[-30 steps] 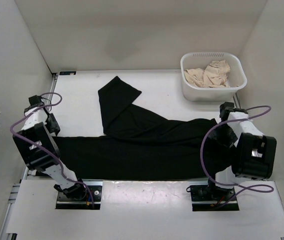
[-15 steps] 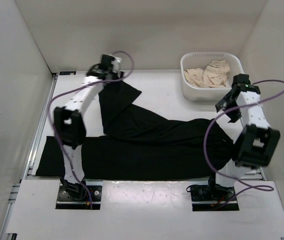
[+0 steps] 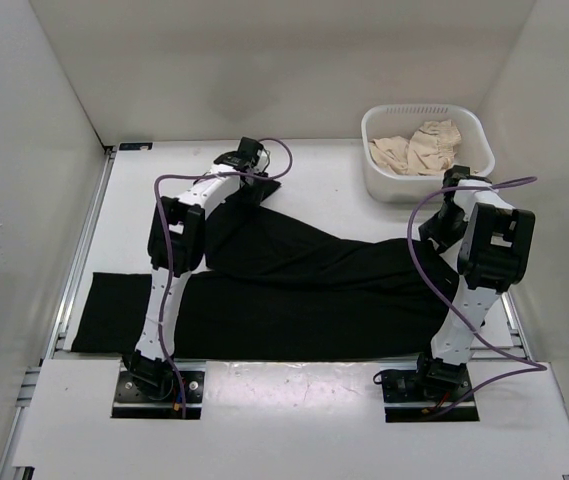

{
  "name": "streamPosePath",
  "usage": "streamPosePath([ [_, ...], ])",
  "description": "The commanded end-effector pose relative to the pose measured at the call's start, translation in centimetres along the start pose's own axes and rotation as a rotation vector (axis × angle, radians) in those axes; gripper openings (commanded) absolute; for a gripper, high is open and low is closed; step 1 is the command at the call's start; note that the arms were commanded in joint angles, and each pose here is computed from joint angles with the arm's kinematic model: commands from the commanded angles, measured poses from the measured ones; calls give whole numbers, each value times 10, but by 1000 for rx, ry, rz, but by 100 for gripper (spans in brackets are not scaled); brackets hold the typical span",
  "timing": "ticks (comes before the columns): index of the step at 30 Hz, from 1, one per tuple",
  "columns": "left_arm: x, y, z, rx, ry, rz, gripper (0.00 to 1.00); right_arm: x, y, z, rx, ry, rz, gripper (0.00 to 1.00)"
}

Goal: Fold and stack the trousers
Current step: Flatten the trousers out

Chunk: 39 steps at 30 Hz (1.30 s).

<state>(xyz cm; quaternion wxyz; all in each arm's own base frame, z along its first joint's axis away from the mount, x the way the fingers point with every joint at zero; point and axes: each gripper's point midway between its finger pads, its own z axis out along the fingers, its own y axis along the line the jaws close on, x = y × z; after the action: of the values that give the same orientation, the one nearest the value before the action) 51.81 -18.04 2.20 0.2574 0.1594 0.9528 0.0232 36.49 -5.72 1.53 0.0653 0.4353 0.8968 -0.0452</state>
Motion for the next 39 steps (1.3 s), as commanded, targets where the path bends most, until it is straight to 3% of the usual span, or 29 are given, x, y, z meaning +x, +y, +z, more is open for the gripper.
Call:
streamPosePath([
  [1,24,12,-3,-72,61,26,46,8,-4,10,24,10,23,42],
  [4,20,20,-11,-107,44,24,17,10,-7,16,41,14,21,21],
  [5,14,26,-23,-111,24,11,14,13,-10,18,48,22,19,10],
  [7,6,36,-38,-118,-6,-7,14,14,-10,21,47,21,19,0],
  [11,-14,62,-92,-116,-103,-63,14,14,-17,23,73,12,-10,0],
  [16,11,103,-129,-40,-117,-167,14,18,-18,20,60,0,-54,0],
  [20,46,123,-165,196,-108,-309,27,18,-20,14,68,-26,-84,0],
  [21,56,147,-176,207,-124,-378,28,19,-18,14,73,-33,-107,0],
  [25,110,167,-173,271,-54,-530,41,20,-17,13,78,-39,-116,0],
  [28,153,172,-162,257,37,-614,41,20,-17,13,78,-39,-116,0],
  [31,200,203,-154,195,79,-749,27,19,-16,10,78,-54,-143,0],
  [33,234,225,-152,116,130,-832,24,18,-14,3,71,-75,-159,0],
  [35,234,226,-157,118,121,-842,32,19,-16,0,73,-74,-172,0],
  [37,199,216,-169,107,58,-734,50,16,-15,-7,59,-91,-179,0],
  [38,168,191,-176,105,16,-606,53,15,-17,-7,66,-97,-187,0],
  [39,155,191,-178,35,-2,-541,55,16,-13,-11,57,-105,-196,0],
])
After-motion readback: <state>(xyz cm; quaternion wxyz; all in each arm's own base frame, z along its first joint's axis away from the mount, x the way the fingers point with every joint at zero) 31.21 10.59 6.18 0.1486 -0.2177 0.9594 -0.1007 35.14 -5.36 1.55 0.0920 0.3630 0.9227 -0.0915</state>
